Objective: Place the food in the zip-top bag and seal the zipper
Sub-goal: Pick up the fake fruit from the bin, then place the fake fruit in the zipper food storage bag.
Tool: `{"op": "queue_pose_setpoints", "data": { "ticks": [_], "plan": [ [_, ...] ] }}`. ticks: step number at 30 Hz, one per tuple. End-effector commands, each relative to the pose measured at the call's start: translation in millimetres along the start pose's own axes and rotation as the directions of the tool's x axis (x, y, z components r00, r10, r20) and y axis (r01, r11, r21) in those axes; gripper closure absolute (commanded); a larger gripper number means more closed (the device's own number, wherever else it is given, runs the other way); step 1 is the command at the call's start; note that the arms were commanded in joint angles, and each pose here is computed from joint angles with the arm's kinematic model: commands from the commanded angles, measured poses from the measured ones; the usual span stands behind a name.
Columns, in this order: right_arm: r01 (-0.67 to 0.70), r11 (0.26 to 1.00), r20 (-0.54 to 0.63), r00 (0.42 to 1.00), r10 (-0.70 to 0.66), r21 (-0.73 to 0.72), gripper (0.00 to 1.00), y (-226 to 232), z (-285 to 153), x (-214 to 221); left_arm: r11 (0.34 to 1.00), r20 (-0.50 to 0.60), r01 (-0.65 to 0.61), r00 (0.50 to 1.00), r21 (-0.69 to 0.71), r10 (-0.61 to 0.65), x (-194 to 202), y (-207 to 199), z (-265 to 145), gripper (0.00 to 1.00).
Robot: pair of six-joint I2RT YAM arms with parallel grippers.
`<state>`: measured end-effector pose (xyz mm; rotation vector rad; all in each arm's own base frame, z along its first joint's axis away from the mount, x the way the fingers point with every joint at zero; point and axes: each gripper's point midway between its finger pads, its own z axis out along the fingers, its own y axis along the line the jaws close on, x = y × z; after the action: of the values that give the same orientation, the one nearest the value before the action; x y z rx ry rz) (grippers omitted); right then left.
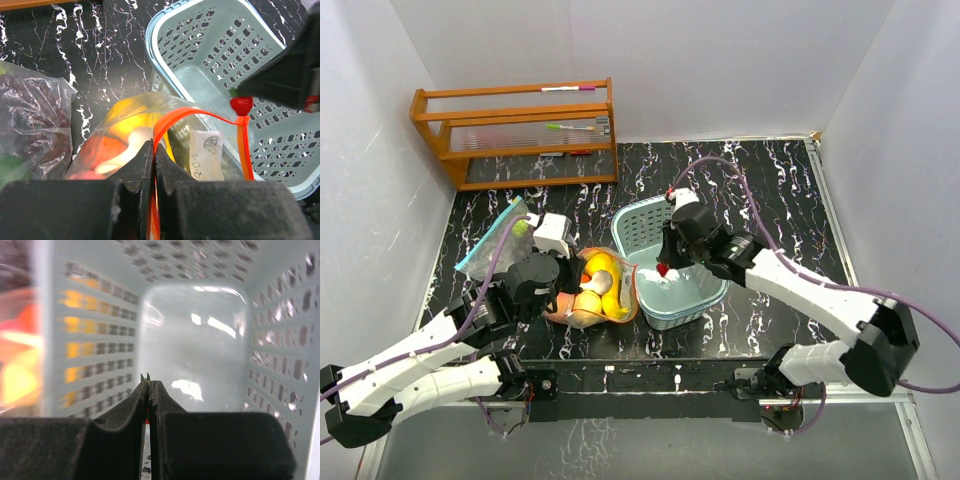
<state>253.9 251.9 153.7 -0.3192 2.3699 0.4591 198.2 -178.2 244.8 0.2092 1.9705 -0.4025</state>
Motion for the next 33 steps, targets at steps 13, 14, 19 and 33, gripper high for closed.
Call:
{"op": "queue_pose_setpoints", "data": {
  "ticks": [13, 14, 19, 33],
  "plan": [
    [0.394, 0.666, 0.459, 0.884, -0.087, -0.634, 0.92, 165.6, -168.8, -74.7, 1.000, 0.005, 0.007, 1.000, 0.001, -0.007, -5.8, -5.2, 4.3, 1.00],
    [0.395, 0.670, 0.453, 0.886, -0.098, -0.629, 0.92, 172.5, -163.5, -69.7, 1.000, 0.003, 0.007, 1.000, 0.001, -0.007, -5.6, -5.4, 4.5, 1.00],
    [0.392, 0.698, 0.388, 0.905, -0.175, -0.599, 0.92, 193.5, -125.8, -45.8, 1.000, 0.004, 0.010, 1.000, 0.003, -0.010, -7.7, -4.7, 1.6, 1.00],
    [0.338, 0.837, 0.373, 0.911, -0.175, -0.430, 0.38, 171.4, -81.3, -53.0, 1.000, 0.004, 0.013, 1.000, 0.006, -0.013, -5.6, 0.9, -6.1, 1.00]
  ]
}}
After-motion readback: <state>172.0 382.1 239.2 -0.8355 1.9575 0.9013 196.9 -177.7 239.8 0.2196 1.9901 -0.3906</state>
